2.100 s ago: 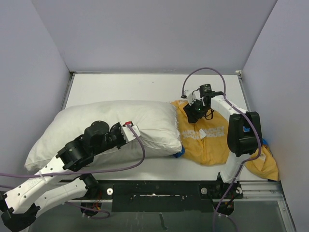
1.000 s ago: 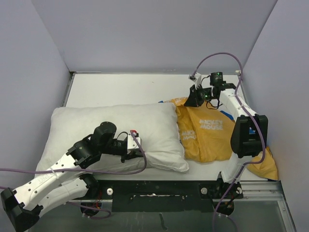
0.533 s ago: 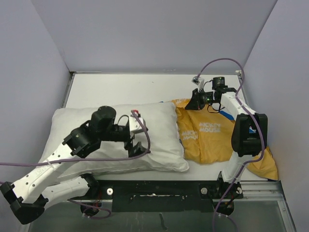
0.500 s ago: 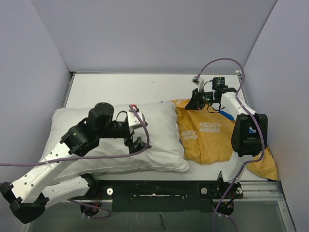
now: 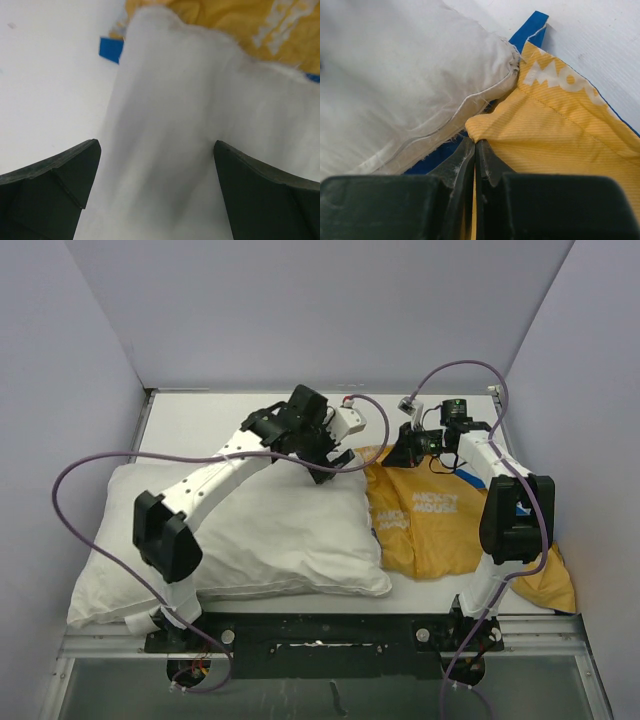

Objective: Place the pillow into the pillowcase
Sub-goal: Pick up the pillow at the center of the board, then stuff the pillow into the pillowcase.

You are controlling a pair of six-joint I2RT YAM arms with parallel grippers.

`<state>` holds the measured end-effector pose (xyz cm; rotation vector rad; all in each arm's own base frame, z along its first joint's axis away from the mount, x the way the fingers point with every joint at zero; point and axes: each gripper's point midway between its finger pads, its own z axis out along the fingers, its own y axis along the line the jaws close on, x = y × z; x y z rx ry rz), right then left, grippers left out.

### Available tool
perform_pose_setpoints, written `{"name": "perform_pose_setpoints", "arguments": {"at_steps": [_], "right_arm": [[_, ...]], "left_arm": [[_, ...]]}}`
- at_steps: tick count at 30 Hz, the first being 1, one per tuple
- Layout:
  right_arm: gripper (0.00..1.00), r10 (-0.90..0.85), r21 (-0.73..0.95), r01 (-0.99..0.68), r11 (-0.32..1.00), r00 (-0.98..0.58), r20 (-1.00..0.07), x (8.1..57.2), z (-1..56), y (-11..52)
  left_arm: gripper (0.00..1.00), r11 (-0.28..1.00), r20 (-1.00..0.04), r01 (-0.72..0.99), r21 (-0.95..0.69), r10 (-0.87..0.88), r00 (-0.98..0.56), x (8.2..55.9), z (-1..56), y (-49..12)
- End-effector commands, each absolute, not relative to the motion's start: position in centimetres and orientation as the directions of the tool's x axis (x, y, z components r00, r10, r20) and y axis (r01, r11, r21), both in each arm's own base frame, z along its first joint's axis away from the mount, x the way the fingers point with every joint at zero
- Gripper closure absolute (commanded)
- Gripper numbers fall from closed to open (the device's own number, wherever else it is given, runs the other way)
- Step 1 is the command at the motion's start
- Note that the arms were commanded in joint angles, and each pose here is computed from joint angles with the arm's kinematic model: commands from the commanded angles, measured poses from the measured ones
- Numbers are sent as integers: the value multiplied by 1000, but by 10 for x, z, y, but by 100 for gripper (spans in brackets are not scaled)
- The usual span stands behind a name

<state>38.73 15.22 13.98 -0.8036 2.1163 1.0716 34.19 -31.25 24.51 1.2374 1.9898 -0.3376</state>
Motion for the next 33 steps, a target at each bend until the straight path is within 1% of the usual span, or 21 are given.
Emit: {"name": "perform_pose_setpoints", "arguments": {"at_steps": [1,4,5,6,7,8,9,10,12,14,17,20,22,26,30,33], "right_arm": [[100,-210,435,-783,446,-563,-799,389,163,155],[100,-208,439,-781,444,-566,-797,389,163,156],[100,-207,440,-780,446,-567,-797,389,163,156],[100,-206,441,-779,446,-569,-796,390,163,156],[100,-205,442,-778,447,-570,-796,390,163,156],[100,-204,444,-776,448,-573,-794,390,162,156],[100,-203,446,-774,448,-574,-793,390,162,156],[100,-202,447,-774,449,-575,-793,390,162,156],[100,-198,450,-773,447,-576,-793,390,163,157],[100,-193,453,-774,443,-576,-795,389,166,158],[100,-181,448,-780,437,-564,-806,389,176,159],[100,-155,448,-787,424,-551,-820,388,195,165],[100,-156,423,-799,427,-526,-836,388,207,170],[100,-167,371,-821,434,-478,-863,390,230,180],[100,-179,331,-838,434,-441,-879,393,249,187],[100,-178,310,-849,428,-415,-892,393,265,188]], "left_arm": [[2,491,-590,861,130,736,-331,355,207,-283],[3,523,-552,851,55,726,-411,361,182,-277],[7,525,-550,851,13,715,-432,359,176,-278],[17,520,-551,853,-36,702,-451,355,173,-281],[30,510,-556,855,-88,688,-467,351,171,-285],[52,497,-565,858,-131,674,-477,347,173,-289],[81,495,-573,855,-154,661,-485,346,176,-290],[100,489,-585,855,-170,648,-487,346,182,-292],[100,465,-621,866,-183,628,-469,343,197,-295],[100,416,-684,890,-187,595,-422,336,222,-302],[100,307,-802,941,-143,521,-292,311,269,-318],[100,218,-877,975,-48,457,-145,283,300,-336],[100,182,-895,982,-44,430,-120,268,309,-340],[100,125,-897,988,-94,420,-138,248,315,-341],[100,116,-877,987,-108,457,-150,243,304,-339],[100,142,-856,984,-112,490,-168,250,292,-338]]}}
